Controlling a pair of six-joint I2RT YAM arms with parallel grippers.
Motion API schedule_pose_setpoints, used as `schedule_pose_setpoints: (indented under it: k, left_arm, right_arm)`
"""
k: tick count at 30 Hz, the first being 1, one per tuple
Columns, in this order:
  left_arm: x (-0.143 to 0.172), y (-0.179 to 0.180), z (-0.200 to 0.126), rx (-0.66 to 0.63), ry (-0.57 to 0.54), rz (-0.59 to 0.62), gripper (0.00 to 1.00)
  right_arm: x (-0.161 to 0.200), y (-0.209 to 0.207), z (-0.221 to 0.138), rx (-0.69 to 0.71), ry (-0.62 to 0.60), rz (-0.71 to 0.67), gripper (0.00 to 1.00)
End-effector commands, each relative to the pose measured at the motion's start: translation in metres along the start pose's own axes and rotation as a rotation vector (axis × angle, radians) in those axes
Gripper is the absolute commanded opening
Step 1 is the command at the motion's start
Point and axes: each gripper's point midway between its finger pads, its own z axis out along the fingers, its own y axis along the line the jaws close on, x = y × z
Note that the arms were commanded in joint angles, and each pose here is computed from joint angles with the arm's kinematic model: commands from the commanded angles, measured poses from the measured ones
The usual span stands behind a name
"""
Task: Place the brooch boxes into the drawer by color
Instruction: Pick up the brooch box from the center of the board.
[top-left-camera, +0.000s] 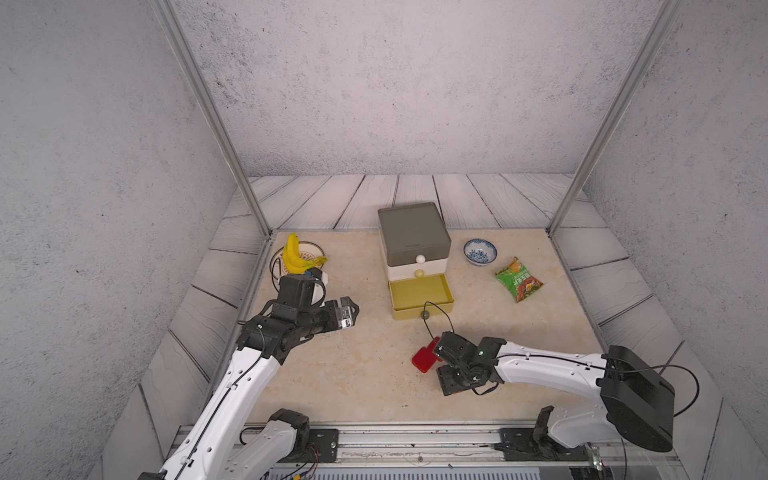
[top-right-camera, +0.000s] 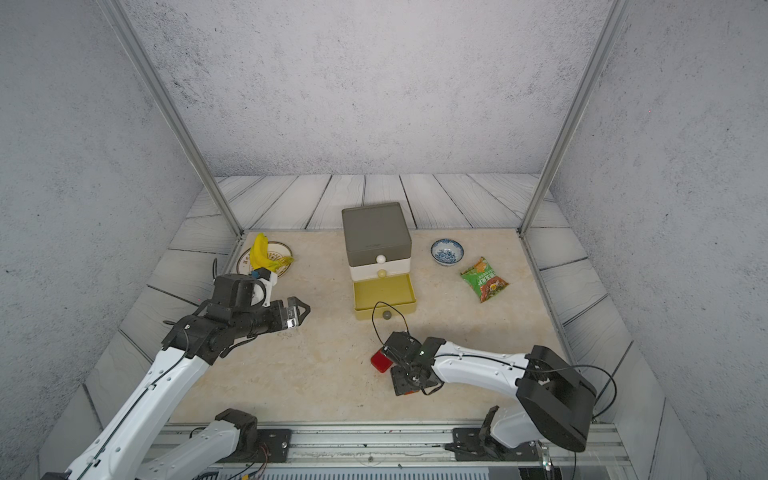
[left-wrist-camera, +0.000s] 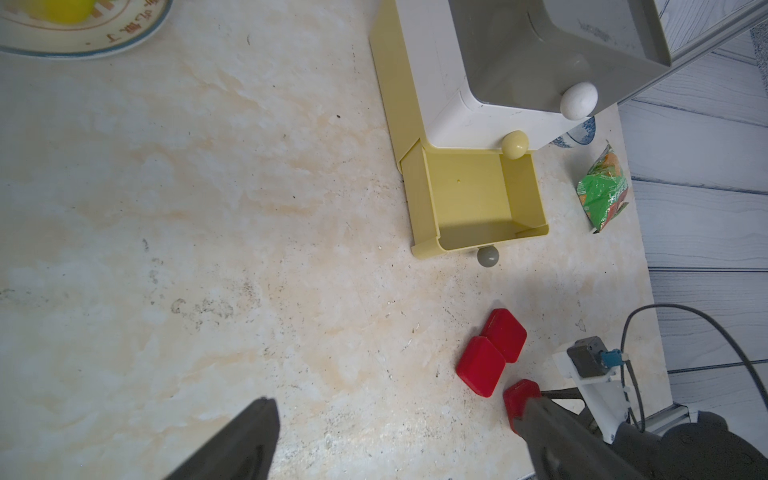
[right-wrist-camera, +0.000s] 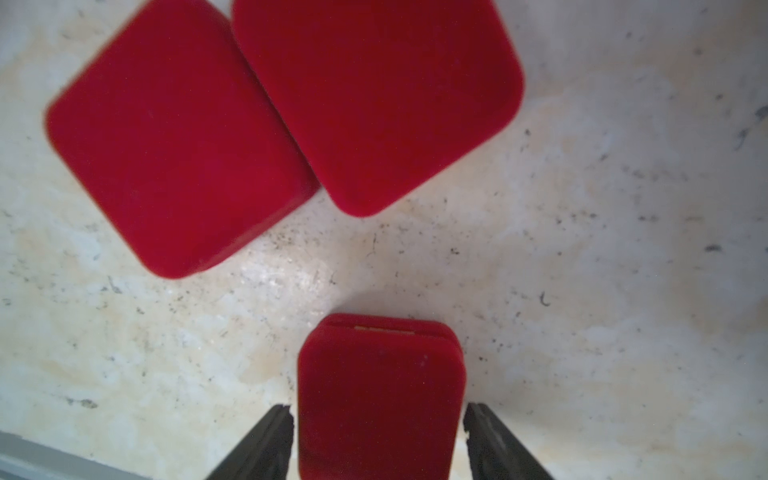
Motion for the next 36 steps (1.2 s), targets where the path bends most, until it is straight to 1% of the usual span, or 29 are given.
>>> schedule_pose_setpoints:
  k: [1,3,8,15,16,18,20,23,30,33,35,36]
  left_arm:
    - [-0.004,-0.002,-0.002,-0.001,-0.016,0.018,0.98]
    - [-0.004,-0.002,-0.002,-0.005,-0.015,0.019,0.98]
    - [-0.004,-0.002,-0.003,-0.004,-0.018,0.021,0.98]
    - [-0.004,-0.002,-0.006,-0.008,-0.023,0.022,0.98]
    - [-0.004,-0.002,-0.006,-0.008,-0.025,0.022,0.98]
    - [-0.004,-0.001,-0.007,-0.009,-0.026,0.022,0.98]
    - [-0.004,-0.001,-0.007,-0.01,-0.025,0.023,0.98]
    - [-0.004,-0.001,-0.008,-0.013,-0.027,0.024,0.98]
    - [-0.006,-0.003,-0.01,-0.006,-0.034,0.025,0.98]
    - [-0.006,-0.003,-0.013,-0.009,-0.04,0.027,0.98]
    - [-0.006,-0.002,-0.015,-0.012,-0.045,0.026,0.98]
    - [-0.006,-0.002,-0.015,-0.012,-0.046,0.027,0.98]
  right_arm:
    - [-0.001,0.001,0.001,0.008,-0.003,0.003,0.66]
    - [0.0,0.0,0.002,0.013,0.002,0.003,0.63]
    - [0.002,0.0,0.007,0.023,0.022,0.003,0.6]
    - [0.004,-0.002,0.009,0.031,0.031,0.003,0.6]
    - [0.005,-0.002,0.01,0.032,0.032,0.003,0.57]
    - [0.005,-0.003,0.011,0.033,0.033,0.004,0.49]
    - [0.004,-0.003,0.008,0.031,0.024,0.004,0.45]
    - [-0.005,-0.003,-0.006,0.024,-0.027,0.002,0.42]
    - [-0.036,-0.003,-0.058,0.034,-0.185,-0.035,0.42]
    - [-0.055,-0.001,-0.08,0.051,-0.263,-0.054,0.42]
    - [-0.075,0.004,-0.091,0.053,-0.338,-0.086,0.42]
    - [-0.083,0.007,-0.094,0.049,-0.354,-0.094,0.42]
